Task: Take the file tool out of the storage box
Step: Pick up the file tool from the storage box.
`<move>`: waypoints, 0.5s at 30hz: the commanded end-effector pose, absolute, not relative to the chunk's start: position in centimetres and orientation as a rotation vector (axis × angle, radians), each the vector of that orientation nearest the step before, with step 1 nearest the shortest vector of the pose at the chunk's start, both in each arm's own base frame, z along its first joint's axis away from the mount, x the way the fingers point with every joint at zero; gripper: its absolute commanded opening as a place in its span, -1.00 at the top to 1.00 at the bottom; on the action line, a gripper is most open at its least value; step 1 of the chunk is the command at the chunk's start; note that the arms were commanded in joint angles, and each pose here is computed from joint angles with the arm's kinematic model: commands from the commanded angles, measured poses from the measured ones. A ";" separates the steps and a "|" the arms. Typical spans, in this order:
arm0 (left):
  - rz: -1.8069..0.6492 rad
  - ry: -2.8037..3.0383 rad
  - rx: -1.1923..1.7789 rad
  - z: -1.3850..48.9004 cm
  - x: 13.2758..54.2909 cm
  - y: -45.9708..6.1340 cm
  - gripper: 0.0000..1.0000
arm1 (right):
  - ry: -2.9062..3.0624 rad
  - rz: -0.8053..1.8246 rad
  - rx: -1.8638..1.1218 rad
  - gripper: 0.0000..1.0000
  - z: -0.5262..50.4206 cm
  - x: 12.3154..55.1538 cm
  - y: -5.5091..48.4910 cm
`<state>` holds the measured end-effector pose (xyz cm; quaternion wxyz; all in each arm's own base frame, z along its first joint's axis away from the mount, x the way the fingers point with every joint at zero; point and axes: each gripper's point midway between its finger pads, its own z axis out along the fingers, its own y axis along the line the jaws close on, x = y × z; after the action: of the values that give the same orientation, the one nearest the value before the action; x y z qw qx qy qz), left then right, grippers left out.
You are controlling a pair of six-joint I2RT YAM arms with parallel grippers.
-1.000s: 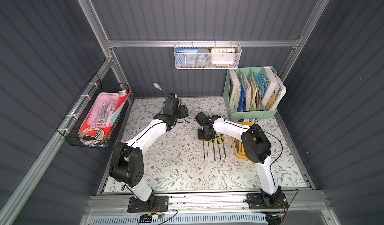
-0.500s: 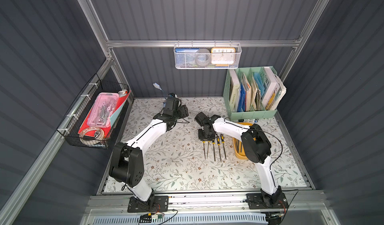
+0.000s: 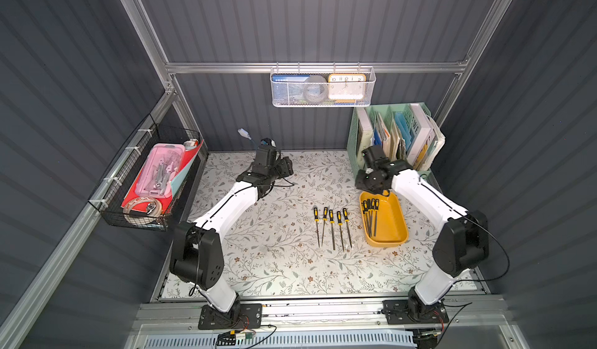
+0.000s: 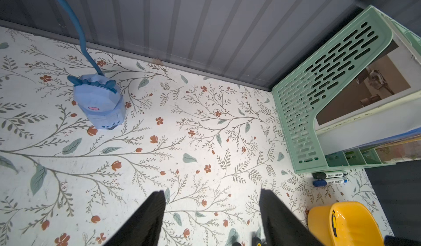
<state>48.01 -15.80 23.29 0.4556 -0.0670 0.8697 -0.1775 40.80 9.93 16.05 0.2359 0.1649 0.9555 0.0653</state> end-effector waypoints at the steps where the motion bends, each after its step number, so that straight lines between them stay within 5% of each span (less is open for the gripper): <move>1: -0.449 2.147 -0.143 23.3 48.5 -16.1 -0.42 | 2.792 0.077 0.454 0.27 11.2 38.1 6.7; 15: -0.453 2.146 -0.149 23.3 48.4 -16.1 -0.42 | 2.925 0.046 0.490 0.20 5.1 39.8 2.4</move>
<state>48.18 -16.27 22.26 0.4441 -0.0620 0.8748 -0.1834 39.18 2.29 5.05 0.0898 0.1823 0.9791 0.0103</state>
